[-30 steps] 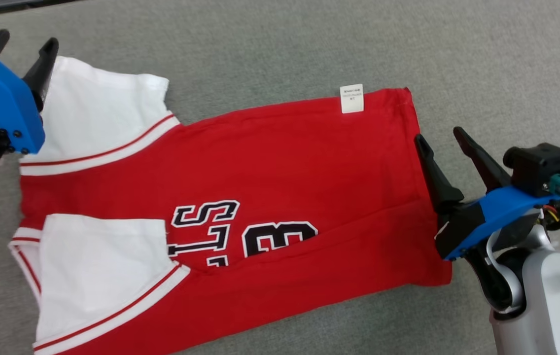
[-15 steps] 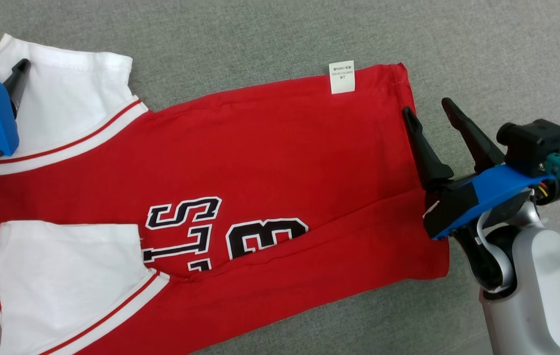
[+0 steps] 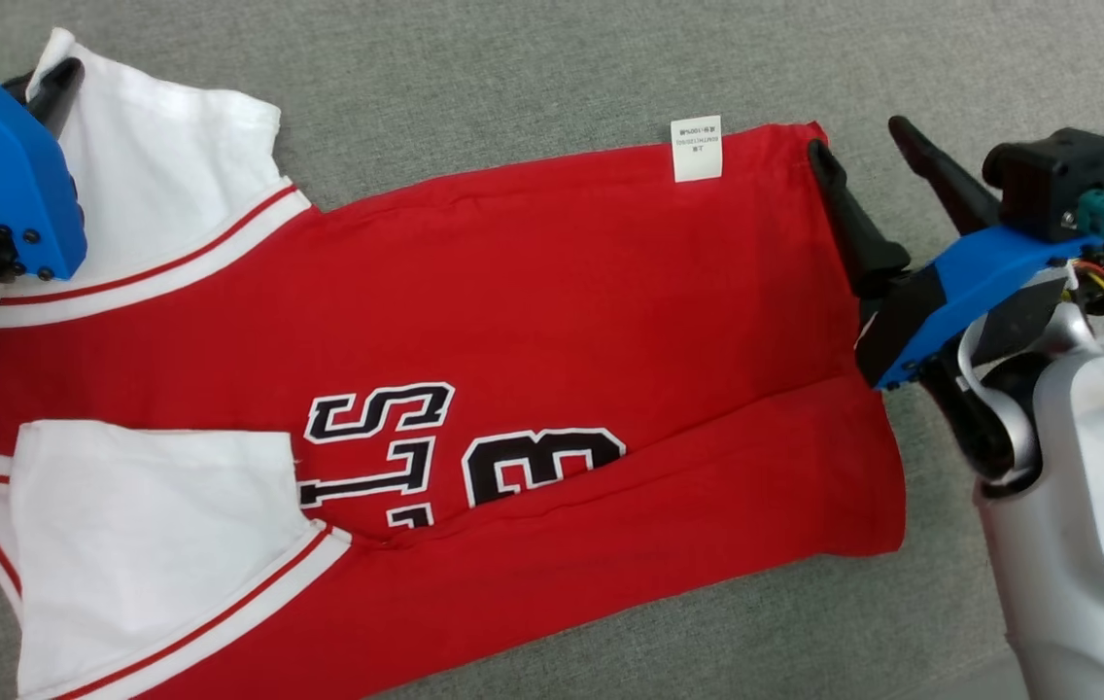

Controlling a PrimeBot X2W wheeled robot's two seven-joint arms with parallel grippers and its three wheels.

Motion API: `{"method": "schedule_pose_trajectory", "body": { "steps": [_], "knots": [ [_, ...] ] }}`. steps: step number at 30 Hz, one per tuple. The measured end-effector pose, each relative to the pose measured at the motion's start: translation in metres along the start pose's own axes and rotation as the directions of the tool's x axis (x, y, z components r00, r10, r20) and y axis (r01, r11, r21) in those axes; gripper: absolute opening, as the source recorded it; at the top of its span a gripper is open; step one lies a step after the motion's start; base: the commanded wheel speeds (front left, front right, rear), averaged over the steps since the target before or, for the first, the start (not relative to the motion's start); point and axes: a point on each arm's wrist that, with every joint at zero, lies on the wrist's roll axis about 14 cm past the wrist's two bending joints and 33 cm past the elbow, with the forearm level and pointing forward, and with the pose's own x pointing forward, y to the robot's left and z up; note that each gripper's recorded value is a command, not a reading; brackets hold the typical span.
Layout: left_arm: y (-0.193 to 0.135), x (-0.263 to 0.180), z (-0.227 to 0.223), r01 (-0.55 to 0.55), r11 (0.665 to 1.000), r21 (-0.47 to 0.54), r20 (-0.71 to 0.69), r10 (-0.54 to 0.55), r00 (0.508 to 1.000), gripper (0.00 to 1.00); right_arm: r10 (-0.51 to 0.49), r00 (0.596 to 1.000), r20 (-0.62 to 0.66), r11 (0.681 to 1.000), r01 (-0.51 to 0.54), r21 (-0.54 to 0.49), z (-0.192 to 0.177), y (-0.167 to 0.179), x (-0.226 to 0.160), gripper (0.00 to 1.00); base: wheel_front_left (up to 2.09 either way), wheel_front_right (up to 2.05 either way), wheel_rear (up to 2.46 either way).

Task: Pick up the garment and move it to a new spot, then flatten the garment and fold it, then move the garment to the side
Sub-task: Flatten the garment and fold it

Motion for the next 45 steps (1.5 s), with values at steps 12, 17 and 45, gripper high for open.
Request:
{"method": "schedule_pose_trajectory", "body": {
  "steps": [12,17,45],
  "knots": [
    [-0.002,-0.036,0.018,0.006,1.0,0.0,0.143,-0.006,0.99,0.0,0.018,0.98,-0.2,1.0,-0.016,0.008,-0.025,-0.004,0.034,1.0,0.0,0.0,0.0],
    [-0.004,-0.046,0.018,0.013,1.0,0.001,0.17,-0.013,0.985,0.0,0.049,0.96,-0.277,0.998,-0.035,0.055,-0.04,0.003,0.042,0.35,0.0,0.0,0.0],
    [-0.059,-0.173,-0.025,0.037,0.99,-0.133,0.443,0.026,0.896,0.0,0.058,0.996,0.064,0.997,-0.061,0.051,-0.001,0.007,-0.04,0.0,0.0,0.0,0.0]
  ]
}}
